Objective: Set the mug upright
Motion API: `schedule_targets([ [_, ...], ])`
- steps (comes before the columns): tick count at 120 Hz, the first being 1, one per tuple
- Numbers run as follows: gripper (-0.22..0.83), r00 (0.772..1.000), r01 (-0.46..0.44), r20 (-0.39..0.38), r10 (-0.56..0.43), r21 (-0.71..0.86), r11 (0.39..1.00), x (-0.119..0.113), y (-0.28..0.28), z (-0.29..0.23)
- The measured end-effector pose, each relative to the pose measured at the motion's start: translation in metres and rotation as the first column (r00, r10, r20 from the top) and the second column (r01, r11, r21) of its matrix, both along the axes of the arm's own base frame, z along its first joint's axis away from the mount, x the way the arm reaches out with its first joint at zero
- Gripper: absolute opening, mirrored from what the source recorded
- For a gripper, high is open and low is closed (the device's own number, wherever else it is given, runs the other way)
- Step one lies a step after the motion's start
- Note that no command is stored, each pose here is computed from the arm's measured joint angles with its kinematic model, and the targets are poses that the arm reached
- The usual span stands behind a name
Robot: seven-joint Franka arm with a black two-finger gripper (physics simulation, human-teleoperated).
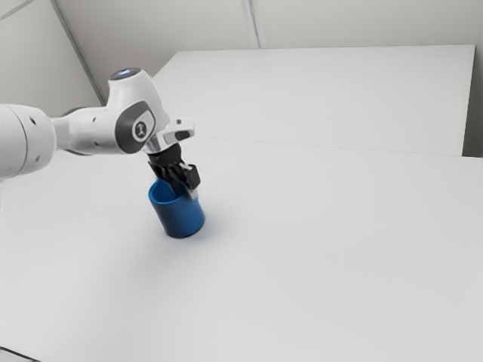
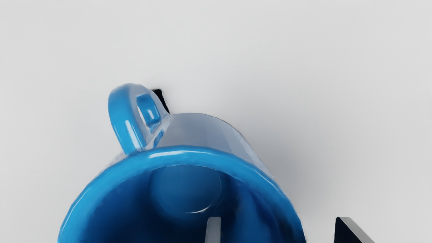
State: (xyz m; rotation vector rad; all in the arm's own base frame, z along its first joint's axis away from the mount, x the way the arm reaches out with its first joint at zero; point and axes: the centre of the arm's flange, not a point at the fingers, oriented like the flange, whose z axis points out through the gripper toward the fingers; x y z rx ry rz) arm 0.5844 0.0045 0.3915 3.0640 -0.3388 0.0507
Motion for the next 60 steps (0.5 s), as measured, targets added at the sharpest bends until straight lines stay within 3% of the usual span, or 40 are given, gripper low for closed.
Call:
schedule_targets([
  [24, 0.50, 0.998, 0.004, 0.058, -0.004, 0.011, 1.000, -0.002, 0.000, 0.047],
  [60, 0.59, 0.984, -0.077, 0.163, 0.069, 0.041, 0.996, 0.005, 0.049, 0.152],
])
